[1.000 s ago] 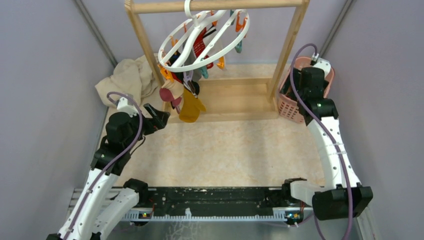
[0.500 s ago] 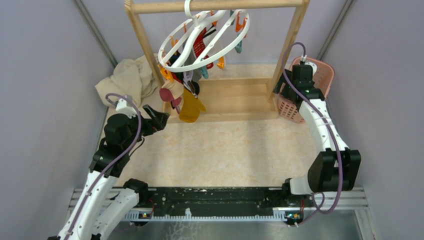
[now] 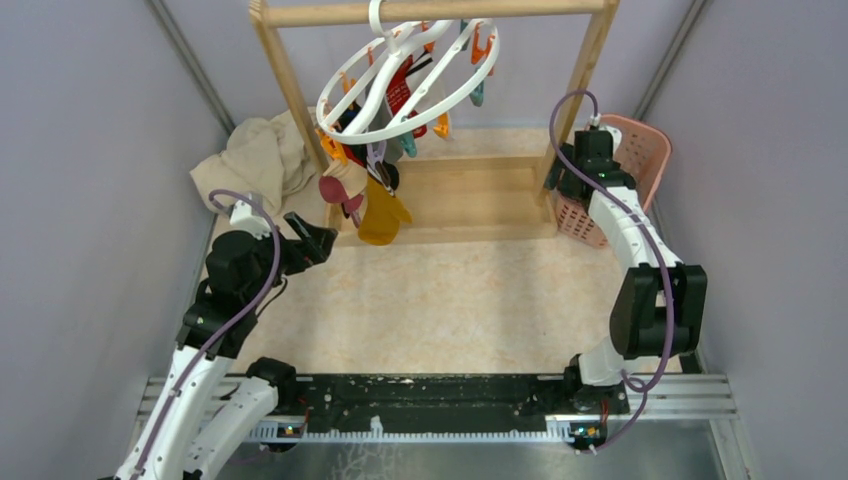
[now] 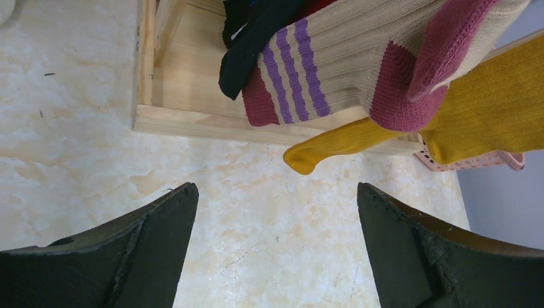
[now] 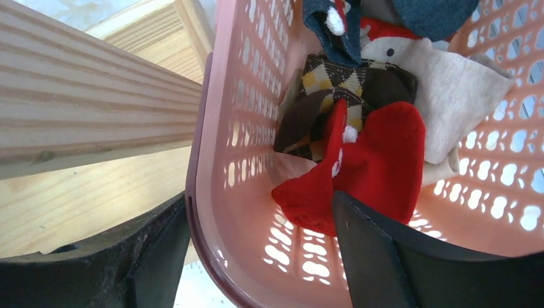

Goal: Remove the socks clipped to the hanger
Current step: Move the bin to the center of the board.

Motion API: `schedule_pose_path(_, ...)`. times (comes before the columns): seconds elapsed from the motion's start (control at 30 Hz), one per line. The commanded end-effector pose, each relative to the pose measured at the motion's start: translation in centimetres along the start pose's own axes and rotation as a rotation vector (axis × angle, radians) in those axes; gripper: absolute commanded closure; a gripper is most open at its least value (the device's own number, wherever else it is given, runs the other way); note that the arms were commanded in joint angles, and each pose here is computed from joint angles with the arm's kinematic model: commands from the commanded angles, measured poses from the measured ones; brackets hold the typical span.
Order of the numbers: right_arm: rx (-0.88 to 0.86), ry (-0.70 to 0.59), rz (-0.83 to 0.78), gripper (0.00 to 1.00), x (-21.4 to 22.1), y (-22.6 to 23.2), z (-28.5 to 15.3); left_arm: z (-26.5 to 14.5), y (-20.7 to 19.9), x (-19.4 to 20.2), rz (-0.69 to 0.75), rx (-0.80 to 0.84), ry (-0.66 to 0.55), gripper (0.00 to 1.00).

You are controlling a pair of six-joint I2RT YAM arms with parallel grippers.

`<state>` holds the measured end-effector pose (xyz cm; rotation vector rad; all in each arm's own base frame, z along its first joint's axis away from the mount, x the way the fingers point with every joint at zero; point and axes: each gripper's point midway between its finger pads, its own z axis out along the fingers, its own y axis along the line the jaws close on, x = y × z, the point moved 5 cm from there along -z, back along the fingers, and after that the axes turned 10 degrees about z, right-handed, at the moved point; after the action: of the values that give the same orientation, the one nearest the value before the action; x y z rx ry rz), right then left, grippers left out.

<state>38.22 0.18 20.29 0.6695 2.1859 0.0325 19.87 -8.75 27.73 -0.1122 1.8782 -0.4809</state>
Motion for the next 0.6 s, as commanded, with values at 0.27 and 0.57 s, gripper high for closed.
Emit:
schedule_pose_path(0.27, 0.063, -0.007, -0.034, 0.42, 0.6, -1.1, 0.3, -0.1, 0.1, 0.6, 0.005, 0.001, 0.018, 0.01)
schedule_pose_path(0.57, 0.089, 0.036, -0.052, 0.82, 2.7, -2.3, 0.1, -0.2, 0.1, 0.6, 0.004, 0.002, 0.021, 0.01)
